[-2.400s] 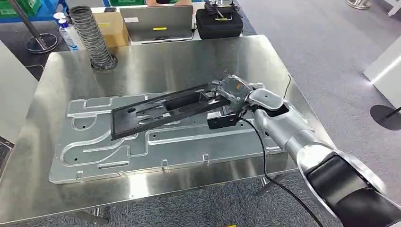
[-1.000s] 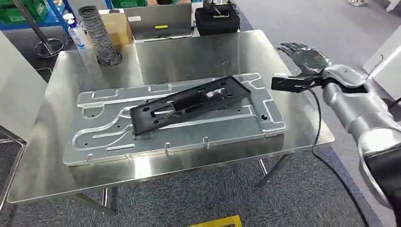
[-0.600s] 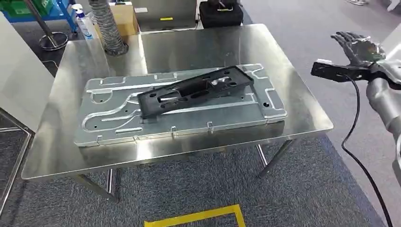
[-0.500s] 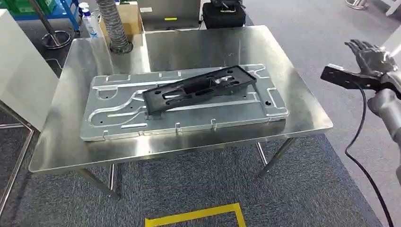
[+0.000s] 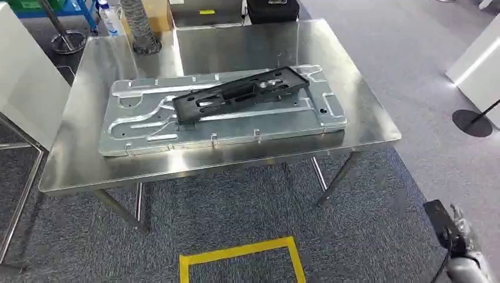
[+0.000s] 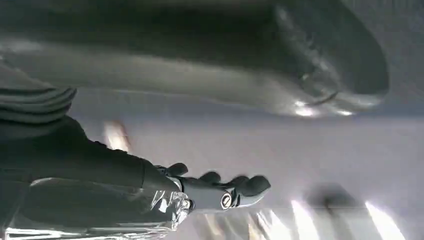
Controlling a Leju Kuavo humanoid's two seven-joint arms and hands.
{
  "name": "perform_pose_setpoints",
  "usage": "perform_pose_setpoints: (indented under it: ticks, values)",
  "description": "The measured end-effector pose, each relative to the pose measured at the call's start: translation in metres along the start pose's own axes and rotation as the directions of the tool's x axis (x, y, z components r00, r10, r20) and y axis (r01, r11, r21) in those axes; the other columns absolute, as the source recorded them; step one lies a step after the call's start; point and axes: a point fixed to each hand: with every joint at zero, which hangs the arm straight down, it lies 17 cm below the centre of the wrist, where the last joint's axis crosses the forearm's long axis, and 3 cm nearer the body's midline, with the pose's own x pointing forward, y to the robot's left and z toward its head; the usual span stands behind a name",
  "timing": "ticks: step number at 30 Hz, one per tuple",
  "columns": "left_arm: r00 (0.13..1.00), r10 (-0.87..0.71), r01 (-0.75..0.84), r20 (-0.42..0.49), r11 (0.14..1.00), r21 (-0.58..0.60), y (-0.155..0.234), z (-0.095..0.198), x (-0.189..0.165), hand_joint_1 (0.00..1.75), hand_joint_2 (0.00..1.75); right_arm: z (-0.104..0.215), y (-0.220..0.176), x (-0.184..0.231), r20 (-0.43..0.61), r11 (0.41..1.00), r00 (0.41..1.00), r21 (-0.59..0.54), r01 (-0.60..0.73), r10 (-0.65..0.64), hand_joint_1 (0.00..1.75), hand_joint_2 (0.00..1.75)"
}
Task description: Take the parts from the cabinet and place them on the table.
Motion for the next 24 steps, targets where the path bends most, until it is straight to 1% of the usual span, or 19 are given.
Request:
perform_pose_setpoints:
  ticks: [3,4,6,8,9,10,11,12,13,15,22,24]
  values:
    - [1.000,-0.015,0.015,0.004,1.000,-0.001,0.000,0.000,0.003,0.00,0.00,0.043,0.077,-0.041,-0.145,0.981,0.979,0.107,0.163,-0.147,0.00,0.00]
    - [1.000,-0.025,0.025,0.005,1.000,-0.001,0.000,0.000,0.003,0.00,0.00,0.064,0.110,-0.053,-0.212,0.961,0.956,0.145,0.237,-0.204,0.00,0.00]
    - [0.999,-0.046,0.046,0.008,0.999,0.001,0.002,-0.001,0.005,0.00,0.00,0.105,0.166,-0.071,-0.321,0.919,0.913,0.216,0.330,-0.253,0.00,0.00]
    - [0.998,-0.055,0.055,0.011,0.998,0.002,0.004,-0.001,0.007,0.00,0.00,0.139,0.209,-0.076,-0.375,0.884,0.889,0.274,0.378,-0.264,0.00,0.00]
    - [0.998,-0.061,0.060,0.018,0.998,0.008,0.007,-0.001,0.011,0.00,0.00,0.160,0.236,-0.069,-0.396,0.857,0.875,0.308,0.413,-0.280,0.00,0.00]
    - [0.998,-0.065,0.064,0.024,0.998,0.008,0.007,-0.001,0.014,0.00,0.00,0.169,0.247,-0.066,-0.406,0.846,0.868,0.317,0.428,-0.287,0.00,0.00]
    - [0.998,-0.066,0.066,0.024,0.998,0.006,0.007,-0.001,0.014,0.00,0.00,0.185,0.268,-0.059,-0.422,0.824,0.858,0.345,0.450,-0.292,0.00,0.00]
    - [0.997,-0.066,0.066,0.026,0.998,0.005,0.007,-0.001,0.015,0.00,0.00,0.192,0.278,-0.055,-0.425,0.813,0.858,0.365,0.453,-0.288,0.00,0.00]
    - [0.997,-0.069,0.069,0.028,0.998,0.005,0.007,-0.001,0.016,0.00,0.00,0.207,0.296,-0.045,-0.434,0.789,0.853,0.397,0.469,-0.289,0.00,0.00]
    - [0.997,-0.071,0.071,0.032,0.997,0.005,0.007,-0.002,0.020,0.00,0.00,0.223,0.315,-0.034,-0.445,0.756,0.848,0.436,0.487,-0.289,0.00,0.00]
    - [0.997,-0.072,0.072,0.021,0.997,0.004,0.007,-0.002,0.018,0.00,0.00,0.253,0.354,0.008,-0.467,0.652,0.808,0.493,0.575,-0.359,0.00,0.00]
    - [0.996,-0.083,0.083,0.029,0.996,0.017,0.010,-0.002,0.020,0.00,0.00,0.254,0.357,0.017,-0.458,0.641,0.806,0.500,0.582,-0.375,0.00,0.00]
